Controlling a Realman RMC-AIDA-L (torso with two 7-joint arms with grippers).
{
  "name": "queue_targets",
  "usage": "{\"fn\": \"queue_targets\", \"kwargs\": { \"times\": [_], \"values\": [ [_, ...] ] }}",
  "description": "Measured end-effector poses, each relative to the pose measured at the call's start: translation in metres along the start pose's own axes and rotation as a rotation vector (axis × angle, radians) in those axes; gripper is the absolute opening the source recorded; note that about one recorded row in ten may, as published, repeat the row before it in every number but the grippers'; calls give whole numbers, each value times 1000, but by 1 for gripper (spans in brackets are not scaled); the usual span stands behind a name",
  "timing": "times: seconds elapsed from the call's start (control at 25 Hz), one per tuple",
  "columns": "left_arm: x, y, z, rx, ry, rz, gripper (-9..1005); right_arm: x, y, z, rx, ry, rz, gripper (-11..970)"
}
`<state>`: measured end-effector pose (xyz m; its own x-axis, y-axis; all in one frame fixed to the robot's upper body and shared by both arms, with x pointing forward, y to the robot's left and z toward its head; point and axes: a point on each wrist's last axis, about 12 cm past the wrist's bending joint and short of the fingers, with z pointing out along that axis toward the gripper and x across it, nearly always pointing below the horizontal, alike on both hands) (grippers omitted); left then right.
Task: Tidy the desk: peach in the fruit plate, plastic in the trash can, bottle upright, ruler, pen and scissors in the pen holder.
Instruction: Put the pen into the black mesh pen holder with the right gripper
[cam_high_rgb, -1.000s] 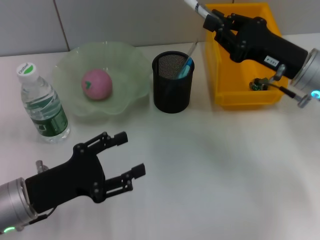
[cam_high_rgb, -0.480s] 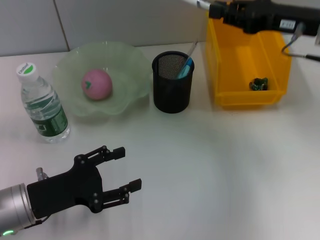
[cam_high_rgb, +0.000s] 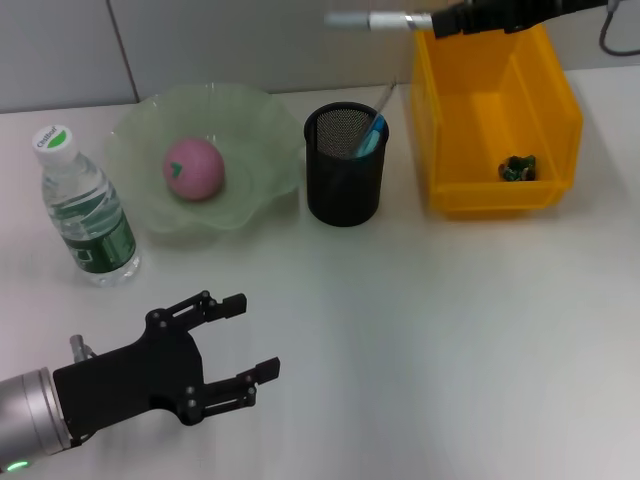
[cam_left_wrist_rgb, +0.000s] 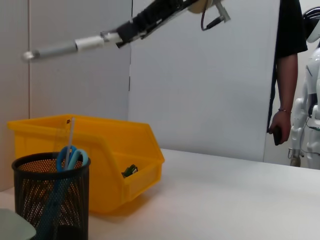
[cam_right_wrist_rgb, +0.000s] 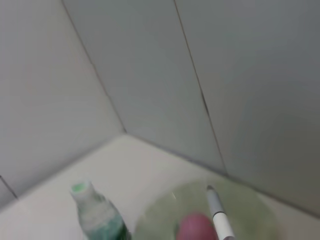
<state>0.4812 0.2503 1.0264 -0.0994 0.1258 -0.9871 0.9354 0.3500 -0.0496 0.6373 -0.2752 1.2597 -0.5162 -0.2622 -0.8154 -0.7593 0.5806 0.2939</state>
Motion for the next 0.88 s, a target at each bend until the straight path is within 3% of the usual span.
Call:
{"fn": "queue_targets", "kwargs": {
  "times": [0.2, 0.4, 0.88],
  "values": [
    [0, 0, 0, -2, -3, 0, 812, -31, 9, 8, 58, 194, -6, 133],
    [-1, 1, 2, 1, -6, 1, 812, -54, 20, 33, 124, 371, -66, 133],
    [-1, 0, 3, -3, -12, -7, 813, -69, 42, 88, 213, 586, -209, 144]
  ]
}}
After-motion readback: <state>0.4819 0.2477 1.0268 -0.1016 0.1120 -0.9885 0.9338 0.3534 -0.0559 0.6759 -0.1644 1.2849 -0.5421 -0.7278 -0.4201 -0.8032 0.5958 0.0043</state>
